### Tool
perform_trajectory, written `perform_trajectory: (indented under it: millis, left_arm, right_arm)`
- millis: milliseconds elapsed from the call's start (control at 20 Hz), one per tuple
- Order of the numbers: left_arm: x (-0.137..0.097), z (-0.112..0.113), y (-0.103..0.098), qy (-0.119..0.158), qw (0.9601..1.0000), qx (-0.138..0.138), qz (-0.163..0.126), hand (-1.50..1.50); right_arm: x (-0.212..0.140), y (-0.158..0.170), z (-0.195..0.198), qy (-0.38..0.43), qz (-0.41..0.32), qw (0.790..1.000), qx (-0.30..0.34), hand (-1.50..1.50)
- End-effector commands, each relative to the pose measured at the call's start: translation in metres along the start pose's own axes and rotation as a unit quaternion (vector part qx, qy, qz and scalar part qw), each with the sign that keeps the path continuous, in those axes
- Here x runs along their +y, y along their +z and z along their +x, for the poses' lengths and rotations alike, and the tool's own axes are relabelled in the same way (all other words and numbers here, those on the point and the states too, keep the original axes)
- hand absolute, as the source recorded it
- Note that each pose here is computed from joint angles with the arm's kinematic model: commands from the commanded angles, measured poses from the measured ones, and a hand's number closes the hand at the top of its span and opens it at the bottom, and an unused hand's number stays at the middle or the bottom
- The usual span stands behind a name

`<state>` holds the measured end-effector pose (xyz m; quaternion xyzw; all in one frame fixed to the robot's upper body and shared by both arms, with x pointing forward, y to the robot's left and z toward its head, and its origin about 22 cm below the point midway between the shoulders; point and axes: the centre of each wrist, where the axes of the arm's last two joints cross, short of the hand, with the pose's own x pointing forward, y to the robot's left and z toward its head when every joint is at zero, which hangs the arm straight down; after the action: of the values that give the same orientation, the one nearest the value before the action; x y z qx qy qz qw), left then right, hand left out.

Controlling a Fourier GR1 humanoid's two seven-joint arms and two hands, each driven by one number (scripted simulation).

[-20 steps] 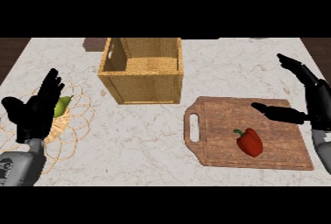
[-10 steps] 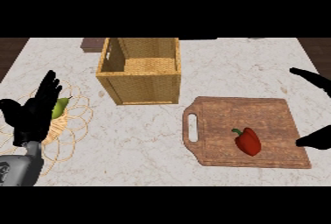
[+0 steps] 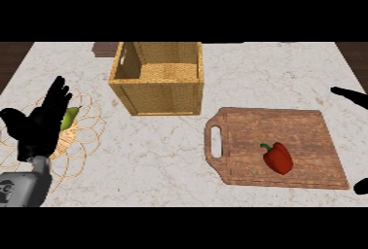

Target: Pick the bell pepper from the cutting board and place it in the basket

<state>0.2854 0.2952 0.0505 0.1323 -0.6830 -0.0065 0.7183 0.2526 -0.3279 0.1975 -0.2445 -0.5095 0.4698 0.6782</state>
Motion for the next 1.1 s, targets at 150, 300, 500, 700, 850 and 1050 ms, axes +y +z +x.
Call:
perform_trajectory:
  millis: [150, 300, 500, 700, 850, 1050]
  left_arm:
    - [-0.001, 0.008, -0.006, 0.003, 1.0000, -0.005, -0.005, 0.00]
    - [-0.001, 0.008, 0.010, -0.006, 1.0000, -0.005, -0.001, 0.00]
    - [0.005, -0.013, 0.016, -0.002, 1.0000, 0.003, -0.008, 0.00]
    - [-0.006, 0.000, 0.003, -0.002, 1.0000, -0.006, 0.004, 0.00]
    - [0.005, 0.002, -0.004, -0.002, 1.0000, 0.004, -0.002, 0.00]
    - [-0.017, -0.006, -0.005, -0.004, 1.0000, -0.008, 0.003, 0.00]
  right_arm:
    - [0.031, 0.008, -0.007, -0.056, -0.030, 0.998, -0.024, -1.50]
    - [0.045, 0.007, -0.016, -0.057, -0.024, 0.998, -0.026, -1.50]
    - [0.064, -0.026, -0.035, -0.061, -0.024, 0.997, -0.027, -1.50]
    - [0.093, -0.009, -0.035, -0.060, -0.027, 0.997, -0.050, -1.50]
    - [0.104, -0.030, -0.045, -0.064, -0.045, 0.995, -0.056, -1.50]
    - [0.114, -0.015, -0.057, -0.048, -0.062, 0.995, -0.057, -1.50]
